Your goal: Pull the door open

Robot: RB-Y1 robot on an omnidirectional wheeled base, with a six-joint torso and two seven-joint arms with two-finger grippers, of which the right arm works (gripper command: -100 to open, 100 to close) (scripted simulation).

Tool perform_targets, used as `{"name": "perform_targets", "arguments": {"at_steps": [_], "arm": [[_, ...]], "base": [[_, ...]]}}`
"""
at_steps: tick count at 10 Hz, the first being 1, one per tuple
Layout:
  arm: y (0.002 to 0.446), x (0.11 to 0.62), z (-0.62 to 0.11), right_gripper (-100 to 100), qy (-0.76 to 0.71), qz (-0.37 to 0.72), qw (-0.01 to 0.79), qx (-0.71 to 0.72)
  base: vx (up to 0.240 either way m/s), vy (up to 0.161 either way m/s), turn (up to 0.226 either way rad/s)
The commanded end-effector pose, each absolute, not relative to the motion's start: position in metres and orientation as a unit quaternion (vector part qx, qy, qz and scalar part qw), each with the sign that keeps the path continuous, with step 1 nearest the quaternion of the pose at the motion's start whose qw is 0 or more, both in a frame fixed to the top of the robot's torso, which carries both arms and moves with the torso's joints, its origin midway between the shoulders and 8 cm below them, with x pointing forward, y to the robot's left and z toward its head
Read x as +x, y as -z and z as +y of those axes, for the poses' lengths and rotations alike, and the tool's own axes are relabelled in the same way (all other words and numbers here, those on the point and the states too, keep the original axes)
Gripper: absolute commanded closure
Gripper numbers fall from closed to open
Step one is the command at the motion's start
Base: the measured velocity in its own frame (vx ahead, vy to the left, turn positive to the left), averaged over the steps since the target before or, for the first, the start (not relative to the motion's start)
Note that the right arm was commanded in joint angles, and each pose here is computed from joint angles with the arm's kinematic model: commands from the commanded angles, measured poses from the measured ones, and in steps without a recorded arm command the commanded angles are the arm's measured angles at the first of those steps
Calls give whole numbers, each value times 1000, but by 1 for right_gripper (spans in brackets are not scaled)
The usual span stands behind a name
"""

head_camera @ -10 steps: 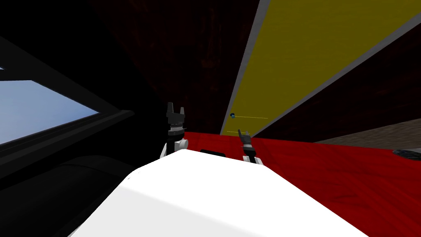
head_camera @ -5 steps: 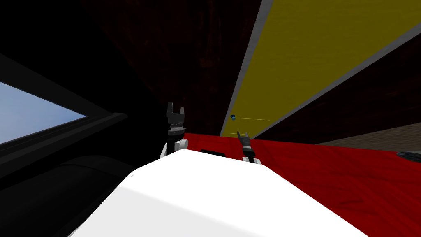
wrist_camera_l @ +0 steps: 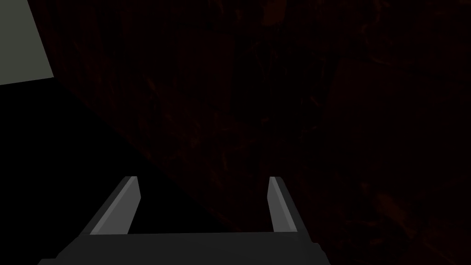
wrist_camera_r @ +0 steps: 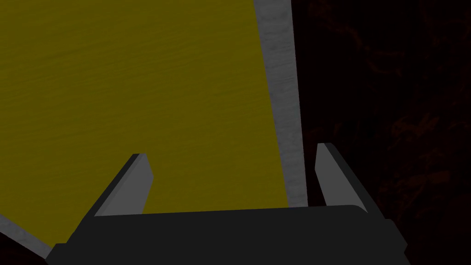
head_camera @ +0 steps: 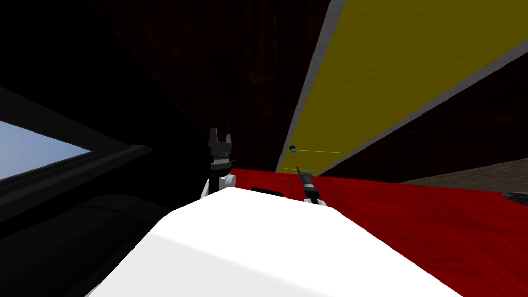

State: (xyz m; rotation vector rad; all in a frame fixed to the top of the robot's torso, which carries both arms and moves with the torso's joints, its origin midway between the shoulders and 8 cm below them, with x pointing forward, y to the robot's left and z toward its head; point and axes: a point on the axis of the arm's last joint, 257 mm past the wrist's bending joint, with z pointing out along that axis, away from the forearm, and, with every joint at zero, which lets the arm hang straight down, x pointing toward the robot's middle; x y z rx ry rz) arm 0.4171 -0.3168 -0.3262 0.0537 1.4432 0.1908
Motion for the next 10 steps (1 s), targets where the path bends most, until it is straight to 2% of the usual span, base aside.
{"name": "perform_targets", "arguments": {"at_steps": [1, 10], "arm": [[339, 415, -317, -100, -74, 669, 739, 14], [387, 401, -315, -100, -31, 703, 710, -23]], "base": [[143, -15, -7], [134, -3, -4]]}}
